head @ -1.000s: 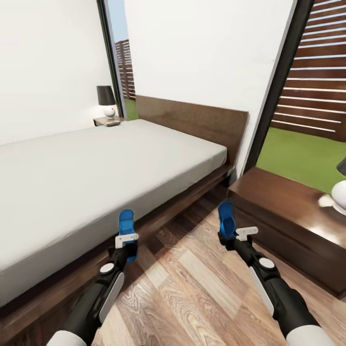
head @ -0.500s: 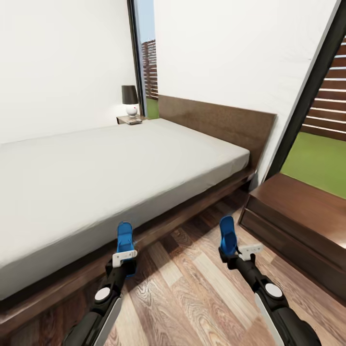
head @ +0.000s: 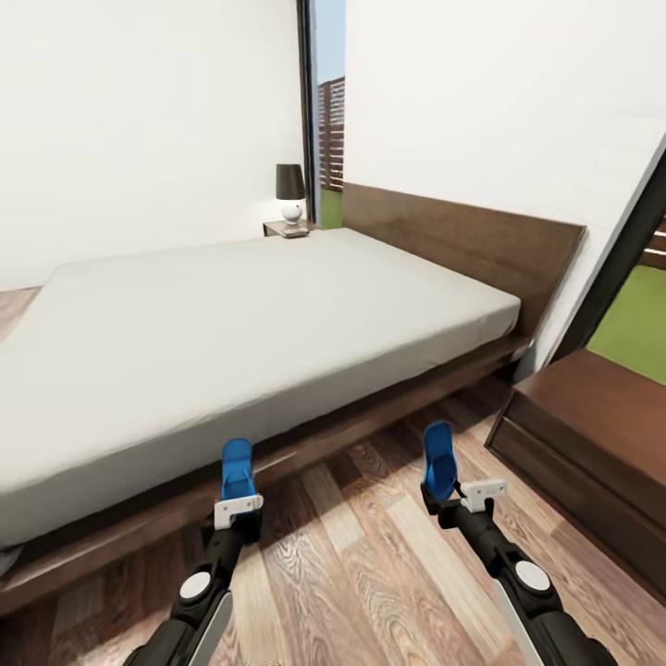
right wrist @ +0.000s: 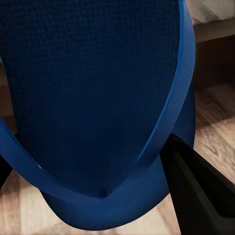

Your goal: In the bedroom, move the book from the bed onto either nightstand, and place the two sandals side by side next to the bed.

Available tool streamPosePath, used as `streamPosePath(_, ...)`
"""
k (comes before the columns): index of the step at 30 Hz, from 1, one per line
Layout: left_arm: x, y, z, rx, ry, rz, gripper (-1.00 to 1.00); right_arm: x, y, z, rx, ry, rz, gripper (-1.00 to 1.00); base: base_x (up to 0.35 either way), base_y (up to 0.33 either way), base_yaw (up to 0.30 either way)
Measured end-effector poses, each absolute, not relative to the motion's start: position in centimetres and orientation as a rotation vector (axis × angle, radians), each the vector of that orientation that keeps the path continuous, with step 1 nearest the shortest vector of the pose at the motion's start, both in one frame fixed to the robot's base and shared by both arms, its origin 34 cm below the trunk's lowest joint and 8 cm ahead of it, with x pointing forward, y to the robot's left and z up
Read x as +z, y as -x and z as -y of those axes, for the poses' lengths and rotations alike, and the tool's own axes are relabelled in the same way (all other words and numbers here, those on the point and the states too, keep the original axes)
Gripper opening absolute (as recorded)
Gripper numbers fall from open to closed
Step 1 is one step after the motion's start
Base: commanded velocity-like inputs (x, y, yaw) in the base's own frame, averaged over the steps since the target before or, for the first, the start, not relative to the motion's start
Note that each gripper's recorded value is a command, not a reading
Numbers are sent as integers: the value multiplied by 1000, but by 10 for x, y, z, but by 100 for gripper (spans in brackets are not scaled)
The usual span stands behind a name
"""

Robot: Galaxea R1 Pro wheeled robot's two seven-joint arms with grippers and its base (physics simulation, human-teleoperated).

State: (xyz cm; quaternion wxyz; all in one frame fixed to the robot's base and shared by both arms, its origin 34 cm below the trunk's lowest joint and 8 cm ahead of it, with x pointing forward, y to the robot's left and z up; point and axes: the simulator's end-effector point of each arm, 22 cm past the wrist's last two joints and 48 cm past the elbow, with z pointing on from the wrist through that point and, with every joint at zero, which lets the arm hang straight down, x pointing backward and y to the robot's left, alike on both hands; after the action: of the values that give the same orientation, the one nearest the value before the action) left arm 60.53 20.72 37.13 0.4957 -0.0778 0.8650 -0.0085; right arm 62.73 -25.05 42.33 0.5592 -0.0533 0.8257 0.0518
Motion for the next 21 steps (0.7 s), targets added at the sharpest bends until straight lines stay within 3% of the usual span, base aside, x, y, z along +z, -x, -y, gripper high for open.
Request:
streamPosePath(5, 370, -604, -207, -23, 184, -2100, -100, 423, -627, 250, 123, 125, -1947, -100, 133, -222, 276)
streamPosePath(21, 368, -604, -206, -27, 192, -2102, -100, 422, -627, 250, 125, 123, -1949, -100, 5, -6, 278)
